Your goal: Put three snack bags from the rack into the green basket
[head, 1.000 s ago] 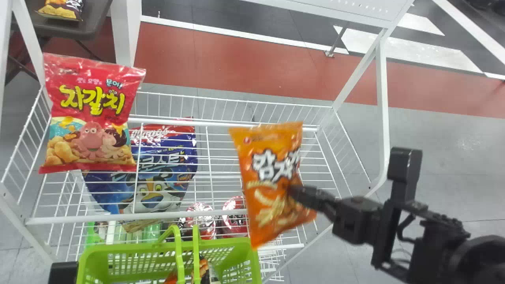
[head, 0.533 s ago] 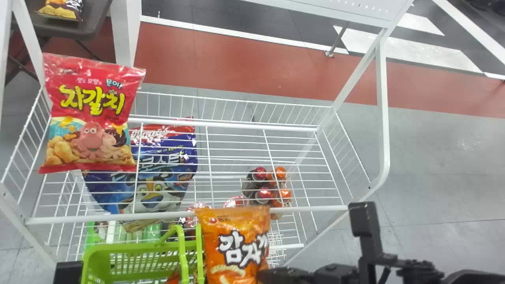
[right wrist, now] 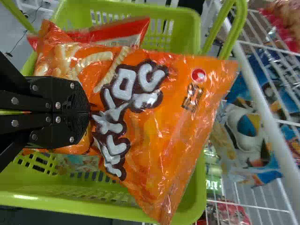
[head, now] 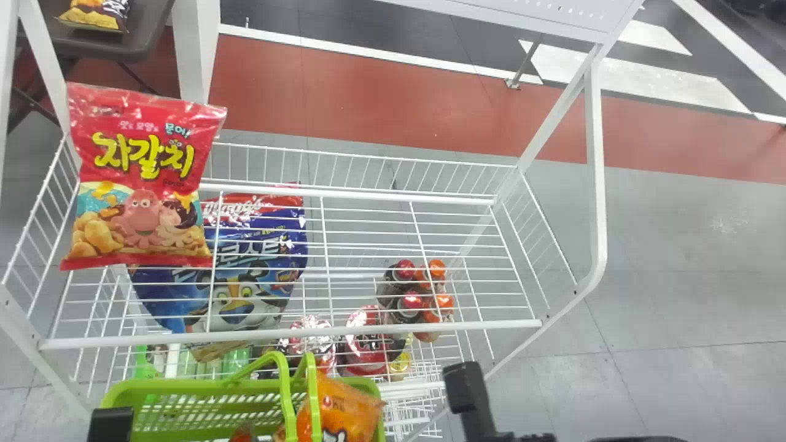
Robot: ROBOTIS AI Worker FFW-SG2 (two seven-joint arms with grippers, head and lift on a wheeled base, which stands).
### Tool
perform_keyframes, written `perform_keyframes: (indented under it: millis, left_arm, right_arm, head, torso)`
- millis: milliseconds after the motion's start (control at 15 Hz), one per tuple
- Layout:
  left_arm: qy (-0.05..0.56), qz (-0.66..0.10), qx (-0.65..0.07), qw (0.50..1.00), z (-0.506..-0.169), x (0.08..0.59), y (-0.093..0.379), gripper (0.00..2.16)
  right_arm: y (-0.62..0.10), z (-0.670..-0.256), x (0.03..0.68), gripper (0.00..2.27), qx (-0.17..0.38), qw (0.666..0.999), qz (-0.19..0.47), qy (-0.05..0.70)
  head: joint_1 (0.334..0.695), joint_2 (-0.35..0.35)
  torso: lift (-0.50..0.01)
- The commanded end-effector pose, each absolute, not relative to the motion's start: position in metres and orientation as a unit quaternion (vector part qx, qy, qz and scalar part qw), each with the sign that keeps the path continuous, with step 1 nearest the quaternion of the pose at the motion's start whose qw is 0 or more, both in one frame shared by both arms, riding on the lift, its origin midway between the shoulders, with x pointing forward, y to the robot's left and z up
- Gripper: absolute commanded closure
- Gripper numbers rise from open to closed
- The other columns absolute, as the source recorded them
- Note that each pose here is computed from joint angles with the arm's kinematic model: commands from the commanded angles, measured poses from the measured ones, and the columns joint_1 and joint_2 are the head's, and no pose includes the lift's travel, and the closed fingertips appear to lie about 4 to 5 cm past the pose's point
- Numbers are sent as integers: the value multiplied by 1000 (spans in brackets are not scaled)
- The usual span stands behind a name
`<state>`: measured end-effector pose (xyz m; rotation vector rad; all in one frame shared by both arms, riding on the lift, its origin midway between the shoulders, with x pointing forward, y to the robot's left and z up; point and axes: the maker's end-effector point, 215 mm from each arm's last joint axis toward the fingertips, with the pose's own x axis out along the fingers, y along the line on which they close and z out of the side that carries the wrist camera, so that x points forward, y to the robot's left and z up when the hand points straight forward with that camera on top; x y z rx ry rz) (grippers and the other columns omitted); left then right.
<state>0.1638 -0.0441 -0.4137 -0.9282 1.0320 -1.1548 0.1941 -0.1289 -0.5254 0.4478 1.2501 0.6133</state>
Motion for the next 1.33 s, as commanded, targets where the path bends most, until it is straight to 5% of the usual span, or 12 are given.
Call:
perform_keyframes:
  millis: [0,400,533,600,667,733,800,1267]
  left_arm:
    - [447,-505,-403,619,-411,163,-46,2071]
    - [447,-505,-401,620,-410,163,-44,2071]
    - [447,-501,-403,622,-411,162,-42,2071]
    - [447,-500,-404,622,-412,162,-41,2071]
    - [447,-501,-403,622,-411,163,-41,2071]
    - [446,-501,-404,622,-411,163,-41,2071]
    - [447,-501,-404,621,-411,162,-42,2074]
    - [444,-496,-406,626,-414,163,-38,2074]
  right_arm:
    - [-113,-552,187,2240,186,729,285,594]
    - [-114,-604,152,2240,74,702,281,651]
    - [-125,-592,158,1976,75,722,274,631]
    - [-134,-579,164,1673,74,736,267,618]
    - [-142,-567,172,1106,75,751,260,602]
    - [-150,-551,181,259,74,767,254,584]
    - [-154,-533,190,9,76,782,255,564]
    - [-153,-458,229,39,130,823,272,481]
  head:
    - [695,-350]
    - [695,-350]
    - [695,-350]
    - [695,-350]
    - [695,-350]
    - [695,-350]
    - [695,-350]
    - [695,-350]
  torso:
    - [0]
    - [0]
    - [0]
    - [0]
    - [0]
    - [0]
    - [0]
    - [0]
